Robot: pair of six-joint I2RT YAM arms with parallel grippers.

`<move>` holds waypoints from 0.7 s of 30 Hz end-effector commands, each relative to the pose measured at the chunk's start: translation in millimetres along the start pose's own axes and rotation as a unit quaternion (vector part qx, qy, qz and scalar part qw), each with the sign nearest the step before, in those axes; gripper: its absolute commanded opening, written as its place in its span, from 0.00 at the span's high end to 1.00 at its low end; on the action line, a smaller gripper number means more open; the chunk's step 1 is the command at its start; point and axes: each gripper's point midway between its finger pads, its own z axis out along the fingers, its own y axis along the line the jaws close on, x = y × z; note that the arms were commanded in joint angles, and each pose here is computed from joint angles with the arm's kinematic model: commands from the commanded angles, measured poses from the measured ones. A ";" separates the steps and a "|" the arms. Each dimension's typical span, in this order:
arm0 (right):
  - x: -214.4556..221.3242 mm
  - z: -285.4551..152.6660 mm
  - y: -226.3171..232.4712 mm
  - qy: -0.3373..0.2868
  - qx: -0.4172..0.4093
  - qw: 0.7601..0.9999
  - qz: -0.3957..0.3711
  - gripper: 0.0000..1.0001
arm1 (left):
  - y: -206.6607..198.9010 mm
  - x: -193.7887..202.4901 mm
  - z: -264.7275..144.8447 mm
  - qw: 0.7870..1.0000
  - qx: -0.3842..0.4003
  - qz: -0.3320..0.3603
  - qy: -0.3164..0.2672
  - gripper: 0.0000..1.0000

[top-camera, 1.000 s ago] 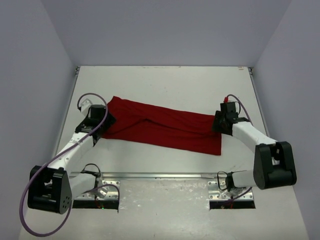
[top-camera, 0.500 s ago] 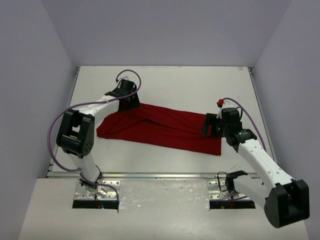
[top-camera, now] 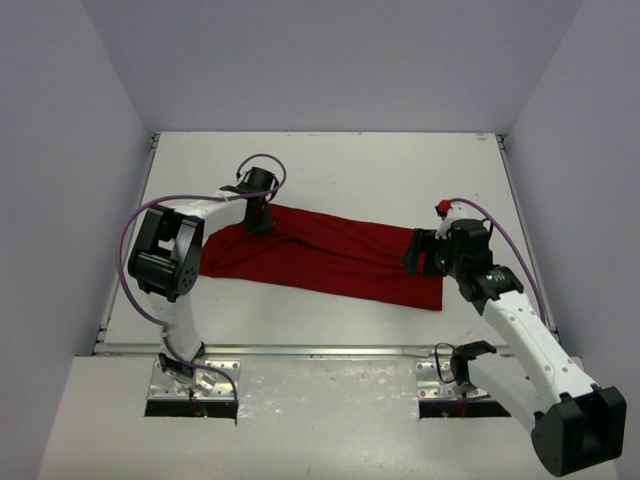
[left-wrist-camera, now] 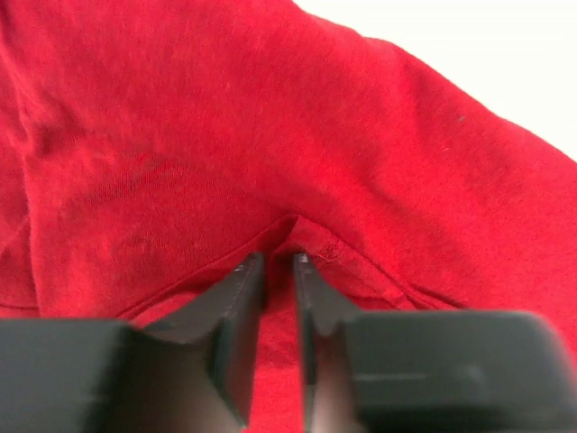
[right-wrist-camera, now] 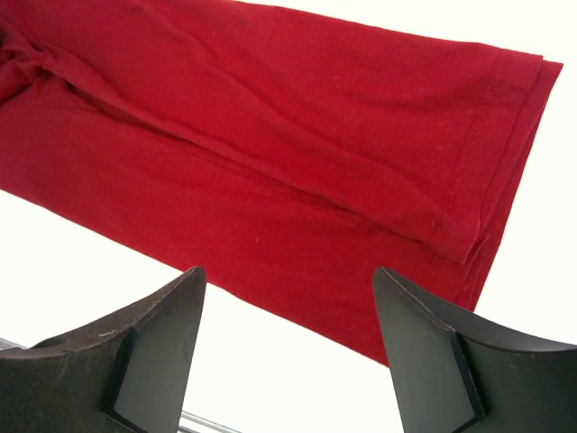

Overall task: Fold and stack the t-shirts
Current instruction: Fold the other side of the tshirt into a rectangle

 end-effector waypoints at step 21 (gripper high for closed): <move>1.4 -1.0 2.1 -0.001 -0.008 1.000 -0.007 0.25 | -17.1 57.7 -92.2 0.992 0.055 -0.064 -0.097 0.99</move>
